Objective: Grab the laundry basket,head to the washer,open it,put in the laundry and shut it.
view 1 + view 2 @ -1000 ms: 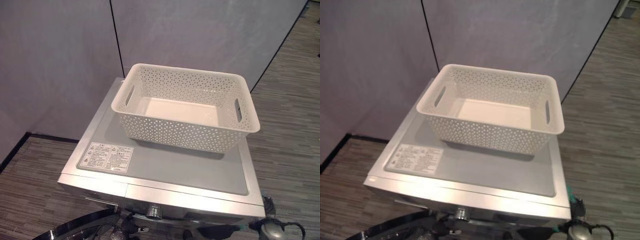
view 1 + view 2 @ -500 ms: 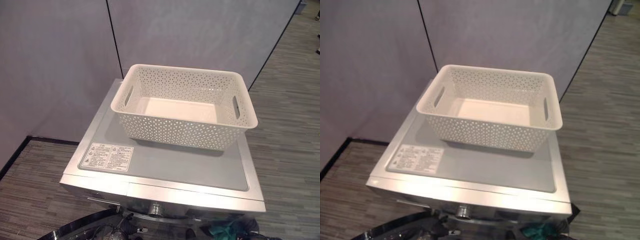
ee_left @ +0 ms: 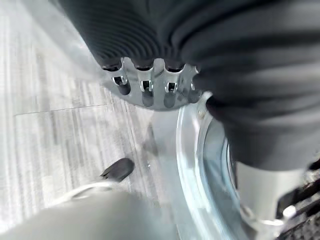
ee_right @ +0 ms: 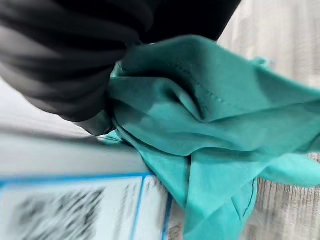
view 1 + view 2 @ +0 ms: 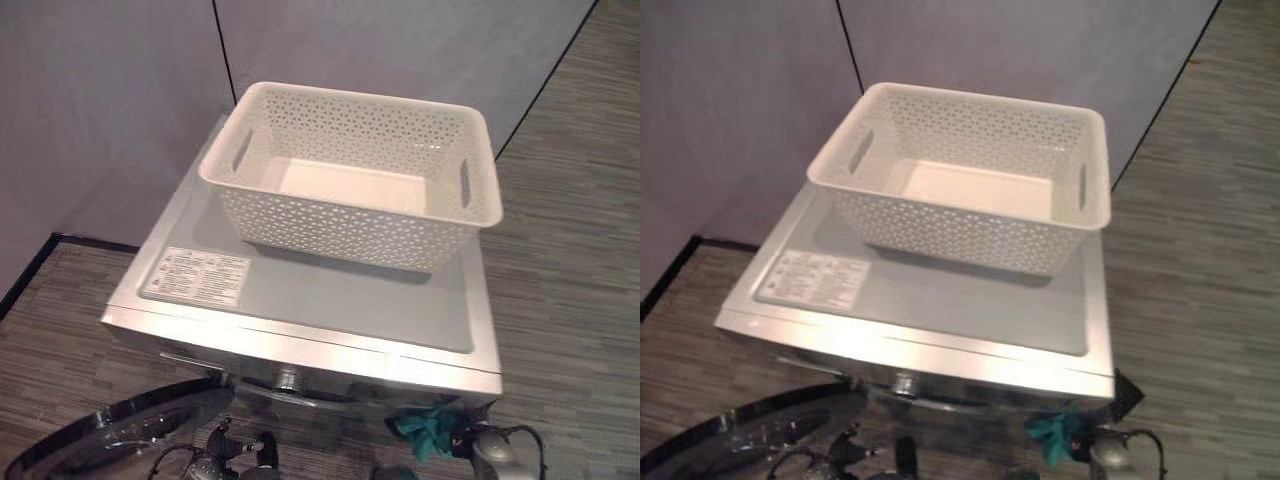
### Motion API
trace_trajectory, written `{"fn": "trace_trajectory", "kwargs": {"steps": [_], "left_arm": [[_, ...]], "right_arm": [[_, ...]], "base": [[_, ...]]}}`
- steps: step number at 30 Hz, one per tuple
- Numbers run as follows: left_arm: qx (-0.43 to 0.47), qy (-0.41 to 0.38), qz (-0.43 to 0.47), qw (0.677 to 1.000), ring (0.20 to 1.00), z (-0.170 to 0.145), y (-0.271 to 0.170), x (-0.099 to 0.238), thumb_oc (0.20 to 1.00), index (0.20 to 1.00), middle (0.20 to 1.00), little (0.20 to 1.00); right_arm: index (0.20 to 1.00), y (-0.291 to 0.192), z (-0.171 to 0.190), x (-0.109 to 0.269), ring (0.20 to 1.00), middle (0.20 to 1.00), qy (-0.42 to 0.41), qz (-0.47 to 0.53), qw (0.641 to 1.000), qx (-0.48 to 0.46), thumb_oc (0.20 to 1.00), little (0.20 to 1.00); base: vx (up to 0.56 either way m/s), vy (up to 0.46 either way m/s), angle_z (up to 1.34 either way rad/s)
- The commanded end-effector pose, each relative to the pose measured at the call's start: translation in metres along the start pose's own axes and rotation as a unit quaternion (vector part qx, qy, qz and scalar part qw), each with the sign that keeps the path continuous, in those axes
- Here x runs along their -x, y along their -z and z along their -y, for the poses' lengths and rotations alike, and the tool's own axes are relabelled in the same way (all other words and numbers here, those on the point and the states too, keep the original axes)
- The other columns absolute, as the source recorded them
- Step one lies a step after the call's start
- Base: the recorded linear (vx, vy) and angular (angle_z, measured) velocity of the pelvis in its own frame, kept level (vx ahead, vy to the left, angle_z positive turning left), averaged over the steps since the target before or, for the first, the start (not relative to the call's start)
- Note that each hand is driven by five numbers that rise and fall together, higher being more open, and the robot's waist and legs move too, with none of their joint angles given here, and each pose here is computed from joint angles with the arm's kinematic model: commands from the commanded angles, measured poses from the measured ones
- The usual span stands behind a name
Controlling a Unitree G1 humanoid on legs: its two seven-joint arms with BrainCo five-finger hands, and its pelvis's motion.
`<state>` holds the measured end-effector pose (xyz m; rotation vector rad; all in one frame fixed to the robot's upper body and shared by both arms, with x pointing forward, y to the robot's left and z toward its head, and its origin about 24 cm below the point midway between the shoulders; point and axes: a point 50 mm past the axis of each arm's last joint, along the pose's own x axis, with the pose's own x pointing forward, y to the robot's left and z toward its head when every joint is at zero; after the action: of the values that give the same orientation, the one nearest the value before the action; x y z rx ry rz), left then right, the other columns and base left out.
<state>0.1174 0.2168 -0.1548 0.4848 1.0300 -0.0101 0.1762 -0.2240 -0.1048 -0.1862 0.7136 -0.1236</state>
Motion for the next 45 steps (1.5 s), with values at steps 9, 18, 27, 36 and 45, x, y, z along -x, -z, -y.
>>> {"fn": "trace_trajectory", "kwargs": {"steps": [9, 18, 27, 36, 45], "left_arm": [[0.000, 0.027, 0.086, 0.996, 1.000, 0.025, -0.053, -0.004, 1.000, 1.000, 1.000, 1.000], [-0.027, 0.044, 0.146, 0.988, 1.000, 0.034, -0.076, 0.000, 1.000, 1.000, 1.000, 1.000], [-0.040, 0.074, 0.150, 0.985, 1.000, 0.045, -0.075, 0.003, 1.000, 1.000, 1.000, 1.000], [-0.056, 0.071, 0.162, 0.983, 1.000, 0.045, -0.078, 0.004, 1.000, 1.000, 1.000, 1.000], [-0.067, 0.077, 0.178, 0.979, 1.000, 0.049, -0.082, 0.006, 1.000, 1.000, 1.000, 1.000]], "right_arm": [[0.200, -0.052, -0.022, -0.001, 0.200, 0.200, -0.066, 0.122, 0.990, -0.001, 0.200, 0.200], [0.200, -0.054, -0.016, 0.001, 0.200, 0.200, -0.070, 0.128, 0.989, 0.011, 0.200, 0.200], [0.200, -0.030, -0.004, 0.003, 0.200, 0.200, -0.045, 0.085, 0.995, -0.006, 0.200, 0.200], [0.200, -0.022, -0.028, 0.005, 0.200, 0.200, -0.080, 0.066, 0.994, -0.028, 0.200, 0.200], [0.200, -0.016, -0.060, 0.009, 0.200, 0.200, -0.136, 0.049, 0.989, -0.030, 0.200, 0.200]], "base": [[-0.14, -0.242, 0.19], [-0.13, -0.040, 0.44], [0.01, 0.185, 0.13], [0.00, 0.150, -0.01], [-0.06, 0.077, -0.10]]}}
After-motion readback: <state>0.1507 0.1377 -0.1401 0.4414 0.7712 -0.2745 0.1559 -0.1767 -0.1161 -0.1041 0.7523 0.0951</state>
